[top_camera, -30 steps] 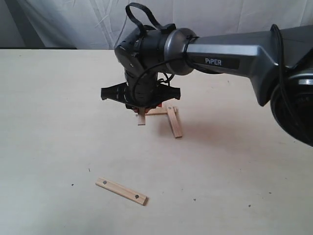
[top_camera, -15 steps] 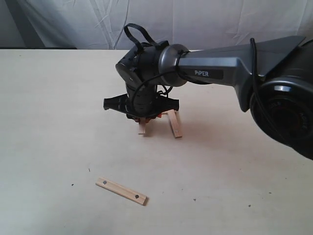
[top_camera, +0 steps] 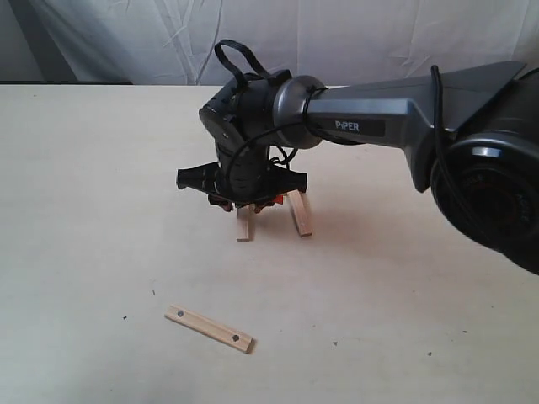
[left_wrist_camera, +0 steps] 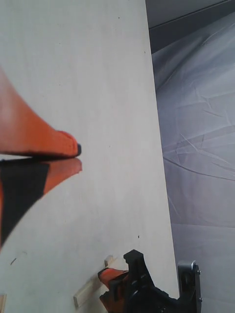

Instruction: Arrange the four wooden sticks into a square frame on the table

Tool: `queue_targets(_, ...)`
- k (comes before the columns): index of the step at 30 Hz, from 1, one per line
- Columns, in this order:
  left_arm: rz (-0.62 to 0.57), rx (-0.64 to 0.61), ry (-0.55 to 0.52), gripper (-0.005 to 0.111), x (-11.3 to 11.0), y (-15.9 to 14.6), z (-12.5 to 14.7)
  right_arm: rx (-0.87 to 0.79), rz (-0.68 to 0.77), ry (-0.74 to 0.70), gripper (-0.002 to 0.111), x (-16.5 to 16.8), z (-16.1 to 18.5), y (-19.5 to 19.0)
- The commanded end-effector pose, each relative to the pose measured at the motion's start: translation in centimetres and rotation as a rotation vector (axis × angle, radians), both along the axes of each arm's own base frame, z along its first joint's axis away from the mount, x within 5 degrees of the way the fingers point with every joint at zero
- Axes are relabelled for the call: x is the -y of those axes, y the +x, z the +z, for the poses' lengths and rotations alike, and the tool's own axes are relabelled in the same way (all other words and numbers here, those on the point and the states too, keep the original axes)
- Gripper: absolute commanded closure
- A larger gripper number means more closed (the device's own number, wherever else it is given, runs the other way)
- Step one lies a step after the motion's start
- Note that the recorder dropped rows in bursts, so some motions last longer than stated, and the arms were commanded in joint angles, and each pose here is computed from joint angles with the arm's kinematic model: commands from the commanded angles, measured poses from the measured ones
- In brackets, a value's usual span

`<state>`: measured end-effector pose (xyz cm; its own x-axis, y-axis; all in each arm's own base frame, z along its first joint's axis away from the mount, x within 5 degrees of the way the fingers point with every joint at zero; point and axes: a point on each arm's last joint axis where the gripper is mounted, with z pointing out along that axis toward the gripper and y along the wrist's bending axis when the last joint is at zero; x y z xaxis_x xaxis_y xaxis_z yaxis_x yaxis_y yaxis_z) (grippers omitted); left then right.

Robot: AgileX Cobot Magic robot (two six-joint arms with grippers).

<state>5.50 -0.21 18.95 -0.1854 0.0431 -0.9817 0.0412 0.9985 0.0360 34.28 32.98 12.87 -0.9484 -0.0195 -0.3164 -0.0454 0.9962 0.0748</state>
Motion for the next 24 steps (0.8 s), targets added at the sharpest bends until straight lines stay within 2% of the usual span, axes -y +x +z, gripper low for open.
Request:
queue_targets(1, 0.002, 0.008, -0.001, 0.107, 0.0, 0.0, -0.1, 0.007, -0.004, 0.016, 0.064, 0.3, 1.3, 0.1)
queue_targets(4, 0.002, 0.008, -0.001, 0.107, 0.0, 0.0, -0.1, 0.031, 0.039, 0.006, 0.069, 1.6, 5.0, 0.1)
queue_targets(6, 0.002, 0.008, -0.001, 0.107, 0.0, 0.0, -0.1, 0.000, 0.050, -0.027, 0.086, 3.5, 6.6, 0.6)
queue_targets(7, 0.002, 0.008, -0.001, 0.107, 0.0, 0.0, -0.1, -0.033, 0.055, -0.038, 0.102, 4.6, 7.2, 0.9)
queue_targets(8, 0.002, 0.008, -0.001, 0.107, 0.0, 0.0, -0.1, -0.057, 0.050, -0.062, 0.109, 5.4, 7.2, 1.1)
queue_targets(10, 0.002, 0.008, -0.001, 0.107, 0.0, 0.0, -0.1, -0.082, 0.069, -0.101, 0.108, 7.3, 8.1, 1.6)
queue_targets(12, 0.002, 0.008, -0.001, 0.107, 0.0, 0.0, -0.1, -0.085, 0.064, -0.081, 0.108, 8.2, 8.7, 1.6)
queue_targets(14, 0.005, 0.024, 0.066, 0.107, -0.1, 0.0, 0.1, -0.100, 0.040, -0.011, 0.108, 10.9, 9.3, 1.4)
queue_targets(18, 0.006, 0.042, 0.076, 0.107, -0.2, 0.0, 0.2, -0.085, 0.031, -0.029, 0.108, 14.6, 9.7, 0.2)
queue_targets(19, 0.004, 0.098, 0.035, 0.107, -0.1, 0.1, 0.8, -0.072, 0.035, -0.036, 0.108, 16.2, 9.8, -0.9)
queue_targets(22, 0.007, 0.216, -0.086, 0.107, 0.0, 0.1, 1.9, -0.040, 0.037, -0.024, 0.108, 18.4, 10.5, -2.6)
queue_targets(24, 0.014, 0.318, -0.092, 0.107, -0.1, 0.1, 2.8, -0.020, 0.052, -0.022, 0.108, 19.6, 11.1, -4.0)
